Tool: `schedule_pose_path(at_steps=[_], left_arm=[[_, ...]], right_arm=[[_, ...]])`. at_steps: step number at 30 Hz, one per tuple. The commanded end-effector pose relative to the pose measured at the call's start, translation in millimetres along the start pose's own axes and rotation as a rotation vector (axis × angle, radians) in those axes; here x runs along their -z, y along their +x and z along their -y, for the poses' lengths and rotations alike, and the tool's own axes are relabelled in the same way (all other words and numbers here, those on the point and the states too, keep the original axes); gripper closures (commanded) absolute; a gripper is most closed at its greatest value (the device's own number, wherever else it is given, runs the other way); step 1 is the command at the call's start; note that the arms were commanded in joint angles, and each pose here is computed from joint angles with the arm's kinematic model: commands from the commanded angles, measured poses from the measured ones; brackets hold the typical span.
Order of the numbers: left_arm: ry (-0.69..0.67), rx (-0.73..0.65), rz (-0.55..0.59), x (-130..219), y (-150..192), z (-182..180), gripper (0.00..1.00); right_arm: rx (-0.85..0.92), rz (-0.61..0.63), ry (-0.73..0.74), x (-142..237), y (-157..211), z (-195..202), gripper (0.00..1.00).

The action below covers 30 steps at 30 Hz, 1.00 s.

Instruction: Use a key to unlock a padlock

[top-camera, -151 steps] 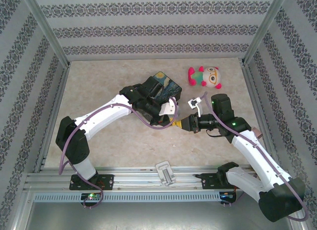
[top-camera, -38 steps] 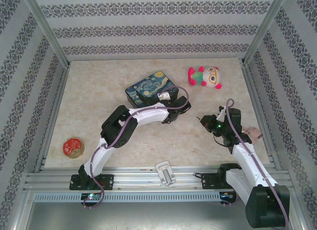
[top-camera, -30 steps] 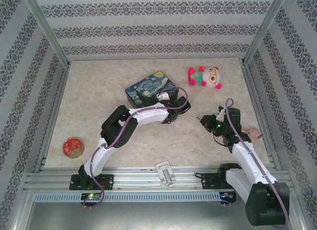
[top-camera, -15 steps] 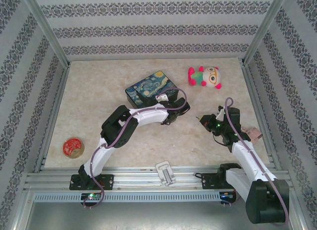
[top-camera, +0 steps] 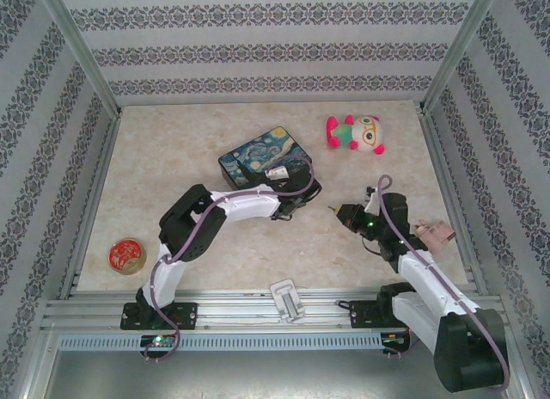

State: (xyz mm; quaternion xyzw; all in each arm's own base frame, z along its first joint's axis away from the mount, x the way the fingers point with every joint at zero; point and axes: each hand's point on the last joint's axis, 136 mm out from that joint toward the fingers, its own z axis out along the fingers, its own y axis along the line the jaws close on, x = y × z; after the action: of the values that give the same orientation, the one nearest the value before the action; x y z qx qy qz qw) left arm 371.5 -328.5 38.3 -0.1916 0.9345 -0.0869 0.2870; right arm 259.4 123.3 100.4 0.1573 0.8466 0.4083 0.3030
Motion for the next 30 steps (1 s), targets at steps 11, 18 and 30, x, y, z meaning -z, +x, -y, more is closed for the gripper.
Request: schedule_pose_path(at_steps=[11,18,30], left_arm=[[0.312,0.148,0.073,55.1,-29.6,49.5,1.00],[0.308,0.182,0.062,49.6,-25.9,47.5,1.00],[0.330,0.217,0.005,41.8,-15.9,55.4,1.00]], right_arm=[[0.085,0.020,-0.077,-40.3,21.6,-21.1,1.00],[0.096,0.055,-0.073,-57.5,25.0,-24.5,1.00],[0.024,0.128,-0.099,-70.3,20.7,-17.6,1.00]])
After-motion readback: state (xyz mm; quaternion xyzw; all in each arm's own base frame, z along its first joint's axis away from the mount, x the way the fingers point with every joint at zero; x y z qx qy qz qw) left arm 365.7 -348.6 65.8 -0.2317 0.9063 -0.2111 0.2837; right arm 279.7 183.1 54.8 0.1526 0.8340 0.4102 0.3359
